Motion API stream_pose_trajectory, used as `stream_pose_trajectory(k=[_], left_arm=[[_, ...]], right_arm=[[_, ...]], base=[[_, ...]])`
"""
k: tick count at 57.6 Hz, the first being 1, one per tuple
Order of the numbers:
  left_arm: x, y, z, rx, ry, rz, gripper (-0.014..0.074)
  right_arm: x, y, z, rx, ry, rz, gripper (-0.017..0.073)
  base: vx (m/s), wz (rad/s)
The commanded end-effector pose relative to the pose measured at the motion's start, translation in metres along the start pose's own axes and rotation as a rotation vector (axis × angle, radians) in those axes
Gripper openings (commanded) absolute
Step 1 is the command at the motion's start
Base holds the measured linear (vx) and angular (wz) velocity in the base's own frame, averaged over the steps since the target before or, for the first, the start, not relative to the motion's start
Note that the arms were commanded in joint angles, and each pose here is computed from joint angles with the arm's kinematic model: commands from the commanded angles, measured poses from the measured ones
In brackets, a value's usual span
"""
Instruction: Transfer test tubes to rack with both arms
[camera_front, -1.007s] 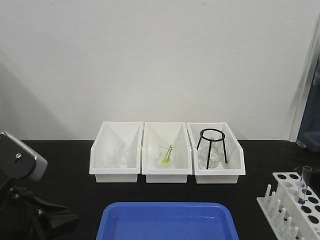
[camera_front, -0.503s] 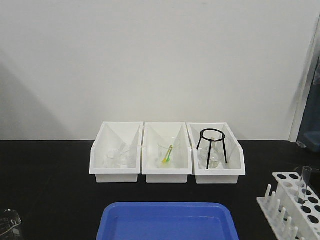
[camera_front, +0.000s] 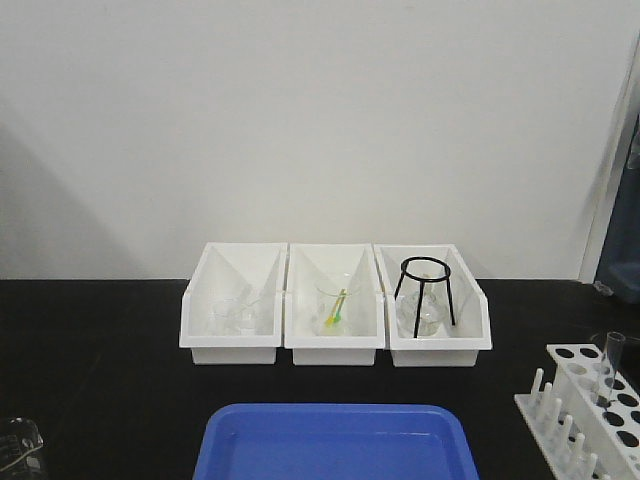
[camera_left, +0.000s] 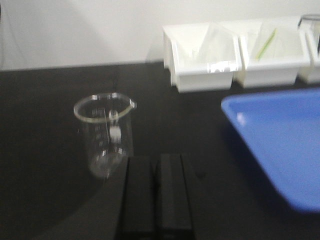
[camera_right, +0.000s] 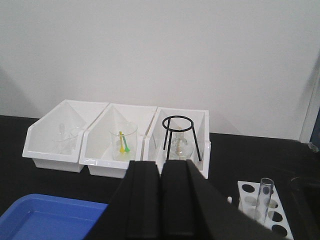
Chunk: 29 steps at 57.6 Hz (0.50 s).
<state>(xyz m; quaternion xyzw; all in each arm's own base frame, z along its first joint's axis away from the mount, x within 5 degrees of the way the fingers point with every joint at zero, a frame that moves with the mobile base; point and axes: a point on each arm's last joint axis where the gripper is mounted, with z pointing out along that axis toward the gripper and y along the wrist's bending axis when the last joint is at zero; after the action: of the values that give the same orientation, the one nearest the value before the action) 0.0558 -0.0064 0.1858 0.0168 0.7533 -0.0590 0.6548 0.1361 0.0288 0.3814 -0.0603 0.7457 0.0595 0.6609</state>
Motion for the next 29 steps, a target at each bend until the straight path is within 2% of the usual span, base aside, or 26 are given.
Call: stream_pose_trajectory(k=[1,4,10,29], left_arm=[[-0.0042,0.0001,0.0013,0.006,-0.127,-0.016,-0.0015],[-0.0045,0.0001,0.0012,0.005,-0.132,-0.001,-0.0015],[-0.0031,0.0001,0.0014,0.005,-0.116,-0.024,-0.0015],[-0.0028,0.0002,0.0015,0.004,-0.110,-0.016,-0.0015]], right_arm=[[-0.0161,0.0016,-0.0040,-0.020,-0.099,-0.018,-0.0008],[-0.0162,0.0018,-0.0037,-0.021,-0.100,-0.018,-0.0008],[-0.0160,0.0017,-0.0036,-0.020,-0.098,-0.018,-0.0008],[-0.0160,0.0017,-0.0036,-0.020,-0.098,-0.018,-0.0008]], base=[[0.00,0.00],[0.00,0.00],[0.00,0.00],[0.00,0.00]])
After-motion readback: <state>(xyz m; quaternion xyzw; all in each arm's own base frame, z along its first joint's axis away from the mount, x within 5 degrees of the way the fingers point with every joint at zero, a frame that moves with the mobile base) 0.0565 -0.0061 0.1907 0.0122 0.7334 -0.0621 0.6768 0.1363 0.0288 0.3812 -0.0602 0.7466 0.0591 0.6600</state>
